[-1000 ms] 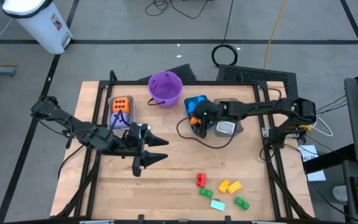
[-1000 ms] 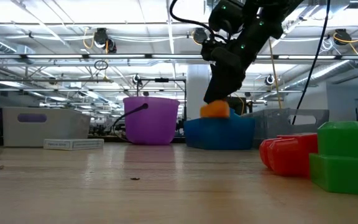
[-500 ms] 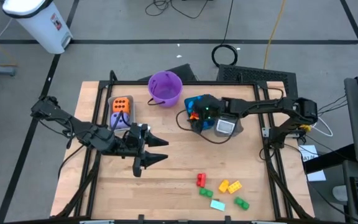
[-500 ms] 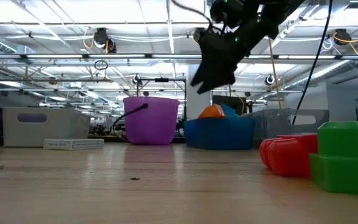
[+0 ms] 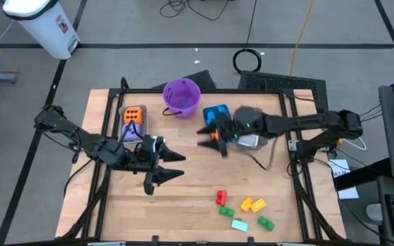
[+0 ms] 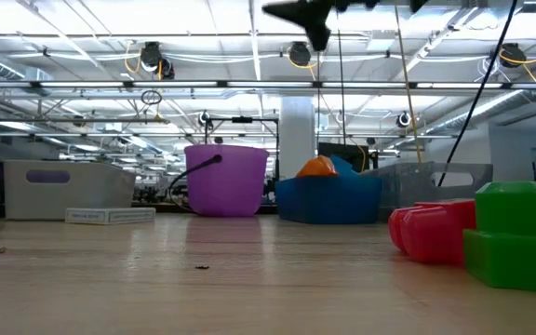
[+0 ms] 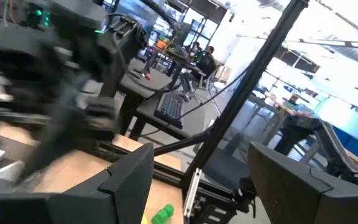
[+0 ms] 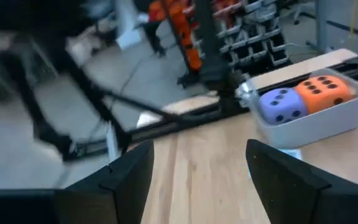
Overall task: Pick & Place Toys
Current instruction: Put the red game piece into the blue bin
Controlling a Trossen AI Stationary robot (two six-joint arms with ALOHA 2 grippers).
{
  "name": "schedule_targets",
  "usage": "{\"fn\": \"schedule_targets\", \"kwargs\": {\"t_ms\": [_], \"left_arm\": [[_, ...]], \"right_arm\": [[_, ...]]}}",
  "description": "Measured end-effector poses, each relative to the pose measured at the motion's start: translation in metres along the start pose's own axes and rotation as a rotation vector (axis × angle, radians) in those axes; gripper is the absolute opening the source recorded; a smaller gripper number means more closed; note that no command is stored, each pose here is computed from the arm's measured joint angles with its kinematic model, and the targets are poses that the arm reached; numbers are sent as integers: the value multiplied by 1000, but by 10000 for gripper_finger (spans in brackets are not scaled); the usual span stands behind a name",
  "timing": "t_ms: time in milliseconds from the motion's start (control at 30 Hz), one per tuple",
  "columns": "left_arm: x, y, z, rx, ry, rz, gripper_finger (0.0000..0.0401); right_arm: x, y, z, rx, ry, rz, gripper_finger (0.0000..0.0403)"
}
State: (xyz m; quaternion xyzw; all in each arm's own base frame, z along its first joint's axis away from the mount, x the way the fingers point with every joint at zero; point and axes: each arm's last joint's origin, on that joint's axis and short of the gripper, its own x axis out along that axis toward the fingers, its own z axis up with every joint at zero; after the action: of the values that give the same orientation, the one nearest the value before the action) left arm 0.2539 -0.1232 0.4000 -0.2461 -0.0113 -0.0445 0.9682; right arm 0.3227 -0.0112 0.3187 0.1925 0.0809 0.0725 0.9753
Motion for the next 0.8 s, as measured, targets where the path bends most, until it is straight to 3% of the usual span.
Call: {"fn": "schedule_targets", "kwargs": {"t_ms": [167, 333, 600, 800], "left_arm": [[0, 0, 0, 16, 8, -12, 266], [0, 0, -1, 42, 15, -4, 266], [0, 1, -2, 51, 22, 6, 266], [0, 2, -2, 43, 23, 11, 266]], "right_arm": [[-9, 52, -20, -180, 94, -41, 247], [-15, 96, -60, -310, 301, -44, 247], [0, 132, -136, -411, 587, 40, 247], [18, 146, -156, -775, 663, 174, 247]]}}
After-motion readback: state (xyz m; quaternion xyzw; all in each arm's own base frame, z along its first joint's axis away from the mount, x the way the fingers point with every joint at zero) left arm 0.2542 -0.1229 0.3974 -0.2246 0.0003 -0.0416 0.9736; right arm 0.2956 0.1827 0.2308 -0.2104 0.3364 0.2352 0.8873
